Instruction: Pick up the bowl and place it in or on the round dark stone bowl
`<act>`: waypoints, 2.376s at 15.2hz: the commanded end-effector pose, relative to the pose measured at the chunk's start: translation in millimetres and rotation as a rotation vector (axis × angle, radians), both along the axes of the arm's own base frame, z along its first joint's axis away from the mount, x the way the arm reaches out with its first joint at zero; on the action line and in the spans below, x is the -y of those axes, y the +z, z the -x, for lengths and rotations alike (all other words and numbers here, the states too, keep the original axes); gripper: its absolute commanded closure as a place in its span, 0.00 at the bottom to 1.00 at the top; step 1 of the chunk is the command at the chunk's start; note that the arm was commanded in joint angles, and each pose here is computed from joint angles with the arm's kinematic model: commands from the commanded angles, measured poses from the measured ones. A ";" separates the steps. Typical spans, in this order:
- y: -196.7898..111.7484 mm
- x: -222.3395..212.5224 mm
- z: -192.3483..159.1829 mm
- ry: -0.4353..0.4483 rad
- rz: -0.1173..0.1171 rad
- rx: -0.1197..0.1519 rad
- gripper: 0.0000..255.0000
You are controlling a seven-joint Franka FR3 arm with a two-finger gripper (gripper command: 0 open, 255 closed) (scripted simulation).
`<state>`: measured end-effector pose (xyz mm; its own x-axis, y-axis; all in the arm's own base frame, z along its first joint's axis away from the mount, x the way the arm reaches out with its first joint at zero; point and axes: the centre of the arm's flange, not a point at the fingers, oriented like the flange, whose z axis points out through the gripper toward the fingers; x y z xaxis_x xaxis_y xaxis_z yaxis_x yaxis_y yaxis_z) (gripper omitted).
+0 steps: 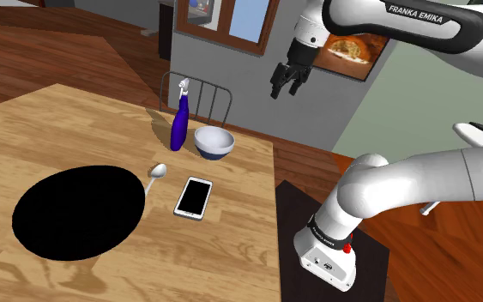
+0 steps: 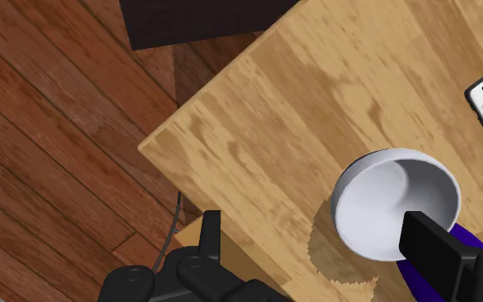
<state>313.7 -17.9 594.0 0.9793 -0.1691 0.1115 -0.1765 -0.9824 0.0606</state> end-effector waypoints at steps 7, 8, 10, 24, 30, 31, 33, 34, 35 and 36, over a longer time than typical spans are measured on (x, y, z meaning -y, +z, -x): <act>-59.5 -16.0 -47.6 0.015 -0.032 -0.002 0.00; -69.3 -18.9 -55.5 0.017 -0.037 -0.002 0.00; -89.0 -25.0 -71.3 0.022 -0.047 -0.003 0.00; -187.5 -44.9 -122.2 0.036 -0.079 -0.005 0.00; -187.5 -44.9 -122.2 0.036 -0.079 -0.005 0.00; -187.5 -44.9 -122.1 0.036 -0.079 -0.005 0.00; -187.5 -44.9 -122.1 0.036 -0.079 -0.005 1.00; -187.5 -44.9 -122.1 0.036 -0.079 -0.005 1.00; -187.5 -44.9 -122.1 0.036 -0.079 -0.005 1.00; -187.5 -44.9 -122.1 0.036 -0.079 -0.005 1.00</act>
<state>435.8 26.9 406.5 0.9855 -0.1415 0.0941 -0.1406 -0.9899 -0.0164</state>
